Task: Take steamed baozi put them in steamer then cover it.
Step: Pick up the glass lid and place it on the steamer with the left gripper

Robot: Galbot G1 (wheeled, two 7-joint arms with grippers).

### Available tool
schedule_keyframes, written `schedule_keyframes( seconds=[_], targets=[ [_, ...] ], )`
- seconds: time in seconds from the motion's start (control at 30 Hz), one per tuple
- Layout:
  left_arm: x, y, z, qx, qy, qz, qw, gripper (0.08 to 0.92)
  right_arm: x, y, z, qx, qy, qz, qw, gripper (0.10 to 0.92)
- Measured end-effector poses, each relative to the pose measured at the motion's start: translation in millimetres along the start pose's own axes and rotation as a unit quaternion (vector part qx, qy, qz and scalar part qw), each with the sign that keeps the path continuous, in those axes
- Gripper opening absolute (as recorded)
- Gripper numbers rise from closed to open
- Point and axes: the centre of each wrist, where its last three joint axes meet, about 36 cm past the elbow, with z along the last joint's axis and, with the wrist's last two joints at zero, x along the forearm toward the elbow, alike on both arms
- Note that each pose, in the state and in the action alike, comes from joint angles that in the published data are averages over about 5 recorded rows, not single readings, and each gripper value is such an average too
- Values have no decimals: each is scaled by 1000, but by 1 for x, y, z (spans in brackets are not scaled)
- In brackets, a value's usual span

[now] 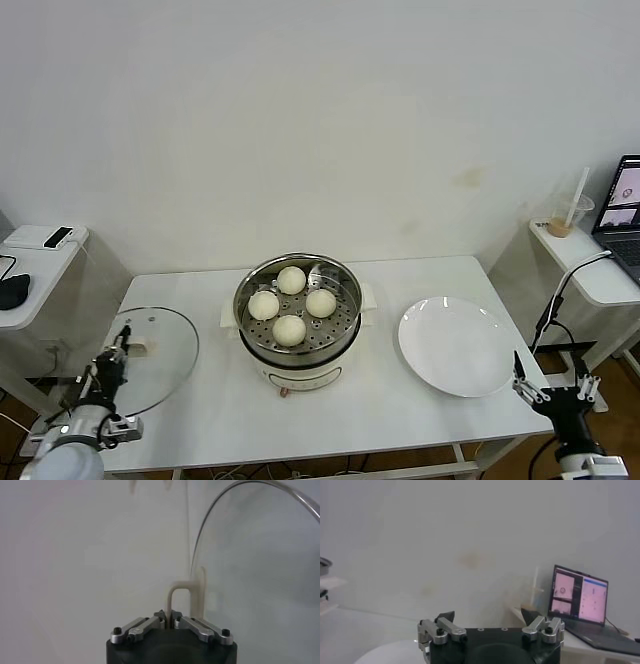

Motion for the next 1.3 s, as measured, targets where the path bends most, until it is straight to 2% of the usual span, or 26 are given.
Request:
schedule_keyframes(
  seconds=[0.13,0.3,0.43,0.7,0.97,1.3],
  targets=[
    [5,25,1,-10,16,-13,1000,130,-1,3,1,2,-2,-8,1000,823],
    [10,56,-8,-11,18,-34,999,130,-4,8,3,4,-2,-16,1000,823],
    [14,83,-24,3,6,-55,998,130,-6,14,4,6,-5,-23,1000,823],
    [14,116,-70,46,-33,-85,995,130,-11,26,8,15,-4,-33,999,823],
    [-3,125,-125,89,-62,-76,991,130,-17,43,15,20,2,-48,999,823],
    [-33,122,-207,98,-72,-51,991,130,-25,61,24,23,7,-70,997,823]
  ],
)
